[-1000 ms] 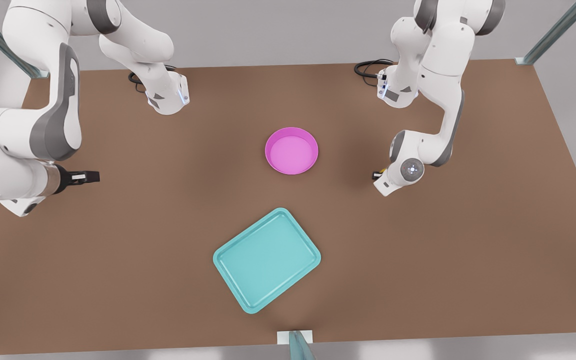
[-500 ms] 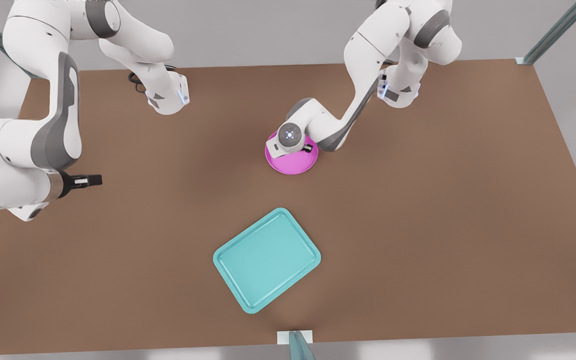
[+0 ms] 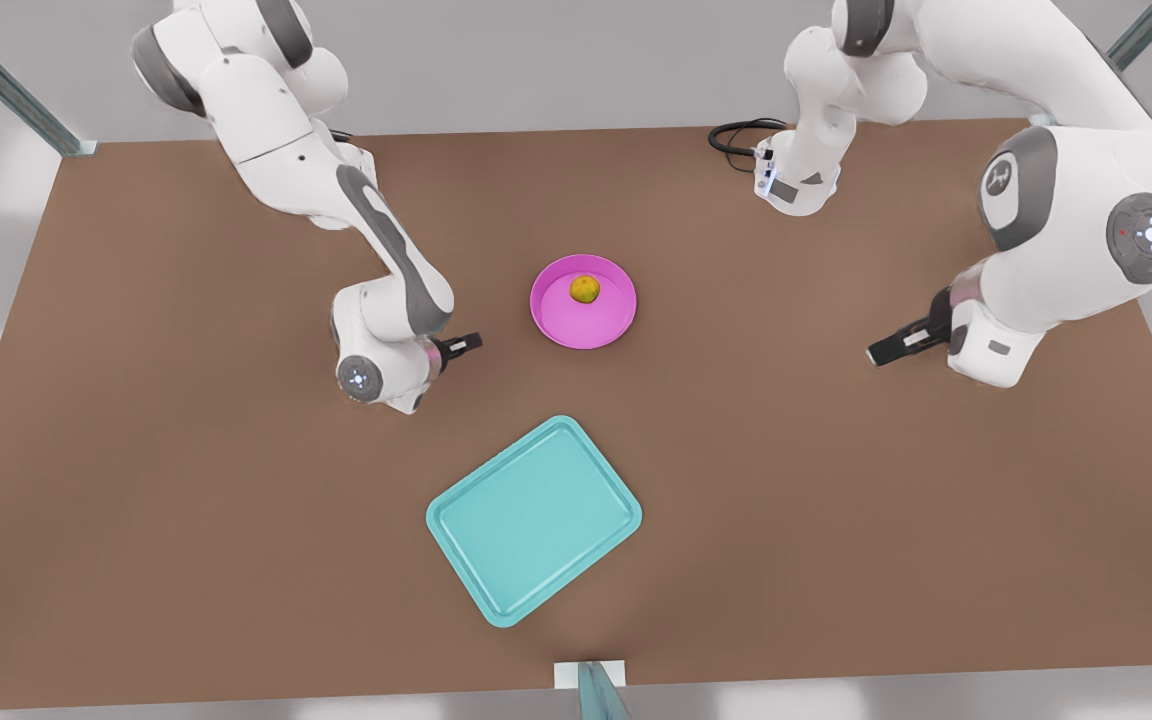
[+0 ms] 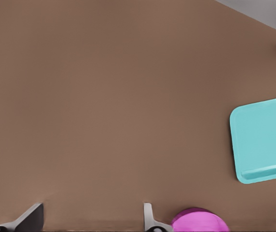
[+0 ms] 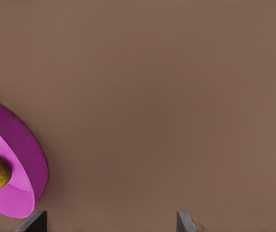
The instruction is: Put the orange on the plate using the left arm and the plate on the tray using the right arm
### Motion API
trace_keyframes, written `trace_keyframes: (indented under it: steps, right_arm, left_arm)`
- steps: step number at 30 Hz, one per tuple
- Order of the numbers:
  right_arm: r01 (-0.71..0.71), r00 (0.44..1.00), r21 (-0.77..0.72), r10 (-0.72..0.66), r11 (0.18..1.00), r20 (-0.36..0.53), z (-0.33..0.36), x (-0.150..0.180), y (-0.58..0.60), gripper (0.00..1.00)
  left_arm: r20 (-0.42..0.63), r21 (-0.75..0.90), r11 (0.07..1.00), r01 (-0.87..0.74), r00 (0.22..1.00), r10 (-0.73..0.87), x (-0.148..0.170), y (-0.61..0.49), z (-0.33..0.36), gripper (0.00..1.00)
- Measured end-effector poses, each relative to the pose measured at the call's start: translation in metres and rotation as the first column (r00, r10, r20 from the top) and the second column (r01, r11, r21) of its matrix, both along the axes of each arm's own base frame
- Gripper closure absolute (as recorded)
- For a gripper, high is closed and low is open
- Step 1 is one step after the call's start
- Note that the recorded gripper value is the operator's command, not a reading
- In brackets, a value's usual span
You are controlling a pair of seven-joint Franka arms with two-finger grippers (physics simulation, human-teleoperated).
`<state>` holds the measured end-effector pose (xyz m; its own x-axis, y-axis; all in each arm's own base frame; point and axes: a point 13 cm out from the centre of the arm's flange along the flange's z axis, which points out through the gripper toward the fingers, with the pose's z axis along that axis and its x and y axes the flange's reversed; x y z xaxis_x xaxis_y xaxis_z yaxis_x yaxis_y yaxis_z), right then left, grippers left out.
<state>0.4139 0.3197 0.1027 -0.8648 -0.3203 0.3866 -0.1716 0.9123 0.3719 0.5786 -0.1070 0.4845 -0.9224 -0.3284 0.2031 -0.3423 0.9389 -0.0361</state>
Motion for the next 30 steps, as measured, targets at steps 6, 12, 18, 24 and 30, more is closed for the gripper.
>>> trace_keyframes:
  steps: [6,12,18,24,30]
  right_arm:
    - [0.079,0.977,0.097,-0.096,0.992,0.190,-0.025,-0.012,0.115,0.00]
    - [0.151,0.949,0.120,-0.177,0.981,0.259,-0.030,-0.010,0.128,0.00]
    - [0.113,0.947,0.115,-0.142,0.987,0.289,-0.048,-0.047,0.163,0.00]
    - [0.134,0.937,0.118,-0.165,0.984,0.309,-0.053,-0.043,0.165,0.21]
    - [0.147,0.932,0.120,-0.178,0.982,0.316,-0.052,-0.038,0.165,0.48]
  left_arm:
    - [0.009,0.049,0.986,0.160,0.987,-0.160,-0.032,0.012,0.020,0.00]
    - [0.042,0.070,0.967,0.246,0.967,-0.250,-0.036,0.015,0.041,0.00]
    - [0.024,0.063,0.951,0.304,0.952,-0.306,-0.039,0.015,0.037,0.00]
    - [-0.027,0.045,0.937,0.346,0.938,-0.345,-0.054,0.018,0.036,0.00]
    - [-0.066,0.025,0.925,0.379,0.924,-0.377,-0.064,0.016,0.034,0.00]
